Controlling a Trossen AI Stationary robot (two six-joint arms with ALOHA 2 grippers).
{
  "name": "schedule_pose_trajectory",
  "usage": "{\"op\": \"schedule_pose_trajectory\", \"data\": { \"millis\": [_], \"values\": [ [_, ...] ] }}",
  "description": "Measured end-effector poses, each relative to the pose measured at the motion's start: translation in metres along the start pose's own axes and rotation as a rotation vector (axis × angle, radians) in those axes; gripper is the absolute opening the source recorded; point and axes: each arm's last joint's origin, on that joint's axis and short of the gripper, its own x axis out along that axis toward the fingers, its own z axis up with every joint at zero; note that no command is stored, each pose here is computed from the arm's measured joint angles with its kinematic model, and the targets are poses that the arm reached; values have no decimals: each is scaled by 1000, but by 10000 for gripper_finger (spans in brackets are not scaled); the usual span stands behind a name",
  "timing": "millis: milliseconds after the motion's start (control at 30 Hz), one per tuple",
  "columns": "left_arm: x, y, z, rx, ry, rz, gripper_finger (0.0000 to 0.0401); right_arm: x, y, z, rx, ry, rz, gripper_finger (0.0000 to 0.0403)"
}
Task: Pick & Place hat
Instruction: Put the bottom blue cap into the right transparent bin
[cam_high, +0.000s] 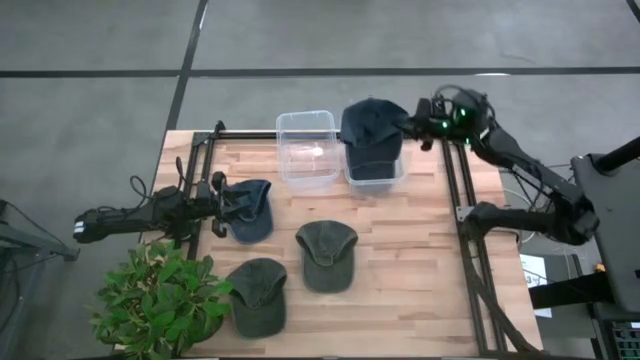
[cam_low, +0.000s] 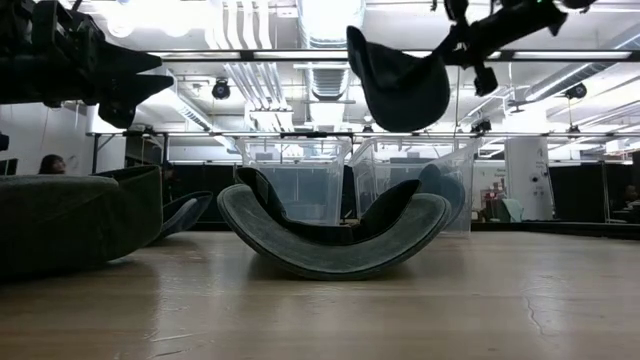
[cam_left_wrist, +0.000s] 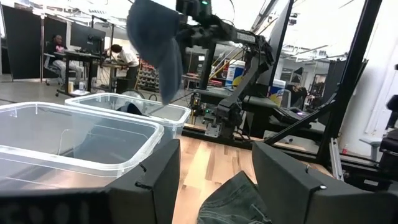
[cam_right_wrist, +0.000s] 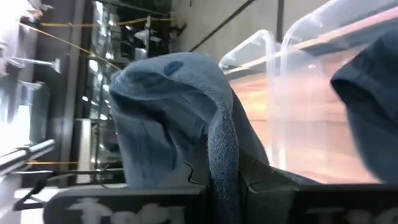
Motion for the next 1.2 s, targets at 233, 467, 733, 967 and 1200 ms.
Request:
{"op": "schedule_pose_trajectory", "data": {
  "millis": [233, 467, 733, 967, 1200],
  "values": [
    [0, 0, 0, 2, 0, 1, 193, 17, 2, 36, -38, 111, -238, 11],
    [0, 0, 0, 3, 1, 1, 193, 40, -5, 55, -59, 164, -351, 11],
    [0, 0, 0, 3, 1, 1, 193, 55, -24, 58, 41, 186, -417, 11],
    [0, 0, 0, 33, 0, 3, 193, 51, -24, 57, 73, 124, -447, 19],
    [0, 0, 0, 36, 0, 3, 193, 47, -20, 55, 64, 90, -453, 23]
  ]
}}
